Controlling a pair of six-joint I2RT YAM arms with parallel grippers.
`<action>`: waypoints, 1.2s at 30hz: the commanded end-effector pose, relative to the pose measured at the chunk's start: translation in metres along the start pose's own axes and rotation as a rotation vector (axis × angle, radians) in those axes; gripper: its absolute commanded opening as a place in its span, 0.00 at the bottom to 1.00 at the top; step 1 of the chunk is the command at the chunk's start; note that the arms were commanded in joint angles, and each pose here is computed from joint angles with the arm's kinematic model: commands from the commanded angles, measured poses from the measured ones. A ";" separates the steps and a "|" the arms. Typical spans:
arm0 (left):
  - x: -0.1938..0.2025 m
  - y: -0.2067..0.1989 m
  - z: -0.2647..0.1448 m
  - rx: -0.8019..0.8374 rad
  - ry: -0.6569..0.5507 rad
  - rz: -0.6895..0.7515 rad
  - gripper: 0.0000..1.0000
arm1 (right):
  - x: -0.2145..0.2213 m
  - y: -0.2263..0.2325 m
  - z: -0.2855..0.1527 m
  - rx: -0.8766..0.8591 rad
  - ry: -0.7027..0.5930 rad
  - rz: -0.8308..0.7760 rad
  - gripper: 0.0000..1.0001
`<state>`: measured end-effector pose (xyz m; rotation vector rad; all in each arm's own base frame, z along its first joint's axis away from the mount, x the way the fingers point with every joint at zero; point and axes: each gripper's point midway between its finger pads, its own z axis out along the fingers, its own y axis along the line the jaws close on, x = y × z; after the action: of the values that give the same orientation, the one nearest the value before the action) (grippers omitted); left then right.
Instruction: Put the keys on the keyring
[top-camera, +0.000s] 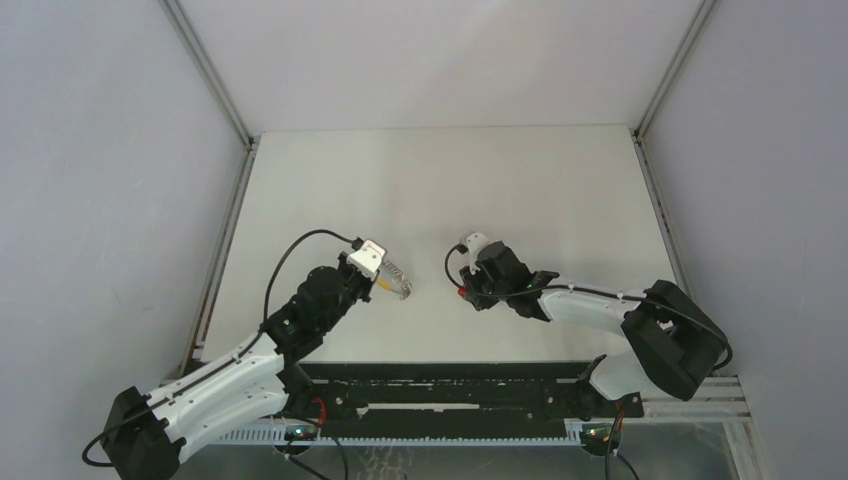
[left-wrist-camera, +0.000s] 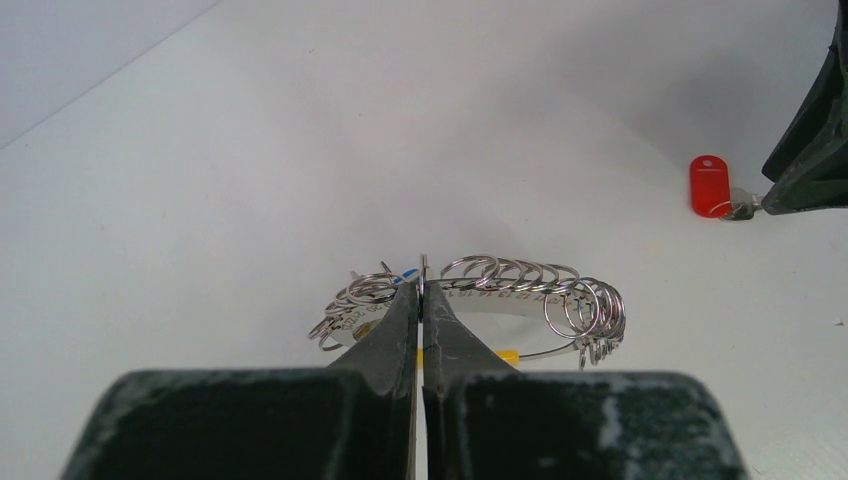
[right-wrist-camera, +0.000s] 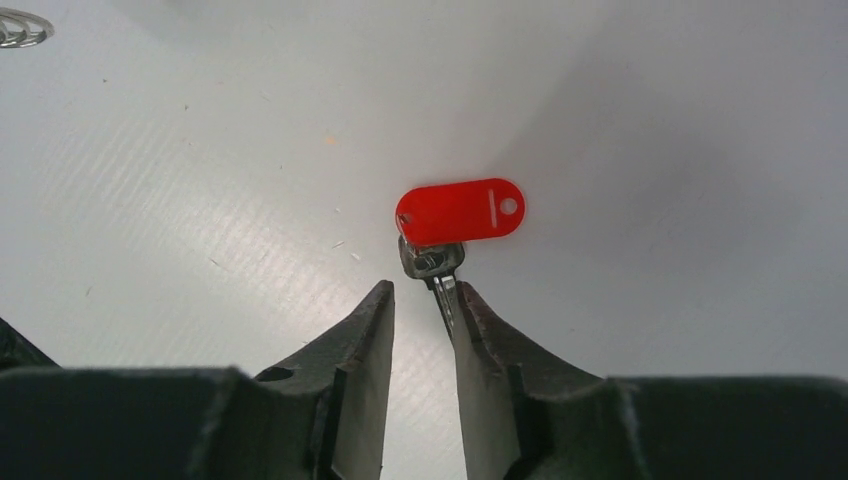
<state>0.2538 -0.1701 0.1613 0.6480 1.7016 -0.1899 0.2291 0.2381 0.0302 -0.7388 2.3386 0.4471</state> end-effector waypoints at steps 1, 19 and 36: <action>-0.019 -0.001 0.001 0.006 -0.078 -0.037 0.00 | -0.022 0.008 0.002 -0.068 -0.088 -0.065 0.27; -0.018 -0.003 0.002 0.019 -0.078 -0.034 0.00 | -0.014 0.008 0.016 -0.057 -0.059 -0.140 0.21; -0.019 -0.003 0.002 0.021 -0.080 -0.033 0.00 | -0.017 0.010 0.020 -0.021 -0.053 -0.182 0.19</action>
<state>0.2520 -0.1738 0.1607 0.6653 1.6991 -0.2107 0.2330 0.2534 0.0135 -0.9268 2.2601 0.4308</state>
